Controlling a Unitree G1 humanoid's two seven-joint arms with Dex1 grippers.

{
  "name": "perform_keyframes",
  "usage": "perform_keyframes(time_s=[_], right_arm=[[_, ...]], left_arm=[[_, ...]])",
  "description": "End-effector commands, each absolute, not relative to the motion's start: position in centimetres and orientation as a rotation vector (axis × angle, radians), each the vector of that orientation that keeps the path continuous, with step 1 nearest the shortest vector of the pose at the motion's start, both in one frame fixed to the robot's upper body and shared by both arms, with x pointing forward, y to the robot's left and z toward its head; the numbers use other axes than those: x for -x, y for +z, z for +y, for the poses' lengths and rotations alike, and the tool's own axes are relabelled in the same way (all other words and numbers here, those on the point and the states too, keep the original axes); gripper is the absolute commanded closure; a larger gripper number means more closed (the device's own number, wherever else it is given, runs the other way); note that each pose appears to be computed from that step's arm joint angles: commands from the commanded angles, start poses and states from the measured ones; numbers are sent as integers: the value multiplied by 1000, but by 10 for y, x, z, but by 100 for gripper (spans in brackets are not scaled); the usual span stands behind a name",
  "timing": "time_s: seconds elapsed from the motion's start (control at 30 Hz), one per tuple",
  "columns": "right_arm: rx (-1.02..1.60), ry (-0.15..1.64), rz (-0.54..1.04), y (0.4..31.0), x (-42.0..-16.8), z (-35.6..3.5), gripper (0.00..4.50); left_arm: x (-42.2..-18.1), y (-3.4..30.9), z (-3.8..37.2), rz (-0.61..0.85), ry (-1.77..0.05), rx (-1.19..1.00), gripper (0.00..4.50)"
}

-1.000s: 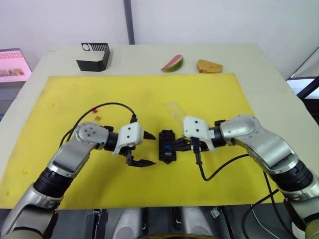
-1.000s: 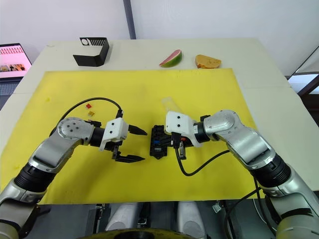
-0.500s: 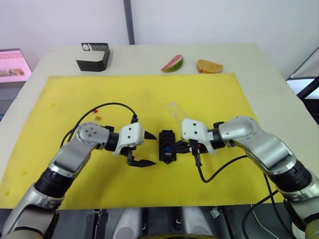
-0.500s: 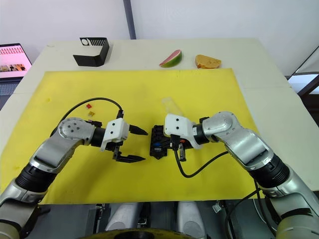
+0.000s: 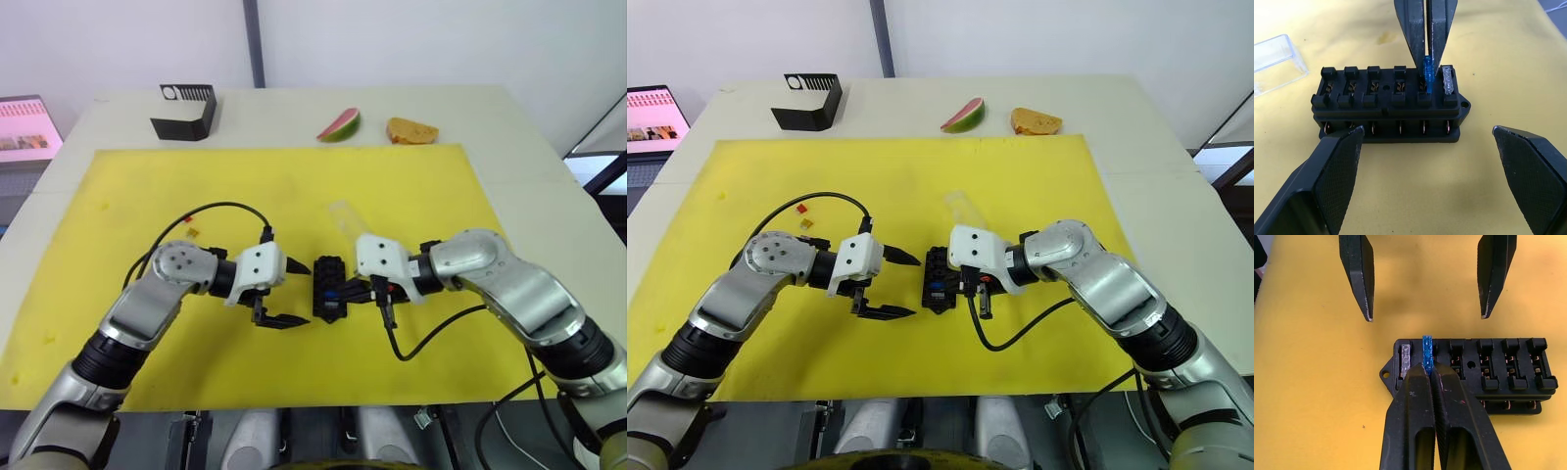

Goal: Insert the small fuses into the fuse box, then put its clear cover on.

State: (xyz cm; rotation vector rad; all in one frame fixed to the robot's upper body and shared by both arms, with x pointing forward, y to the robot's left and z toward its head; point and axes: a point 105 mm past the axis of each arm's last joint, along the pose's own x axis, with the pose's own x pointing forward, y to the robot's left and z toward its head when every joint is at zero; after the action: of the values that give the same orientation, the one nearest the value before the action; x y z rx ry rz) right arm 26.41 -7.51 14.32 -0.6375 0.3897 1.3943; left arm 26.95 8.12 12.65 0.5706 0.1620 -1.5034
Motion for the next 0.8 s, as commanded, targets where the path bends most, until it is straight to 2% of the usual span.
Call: perform_keyframes(time_s=[0.03, 0.8], right_arm=[[654, 1407, 347, 158, -262, -74, 450], [647, 1392, 356, 155, -265, -73, 450]], left_arm=[[-267, 134, 79, 125, -1521, -603, 5], [-267, 133, 76, 120, -1526, -597, 5]])
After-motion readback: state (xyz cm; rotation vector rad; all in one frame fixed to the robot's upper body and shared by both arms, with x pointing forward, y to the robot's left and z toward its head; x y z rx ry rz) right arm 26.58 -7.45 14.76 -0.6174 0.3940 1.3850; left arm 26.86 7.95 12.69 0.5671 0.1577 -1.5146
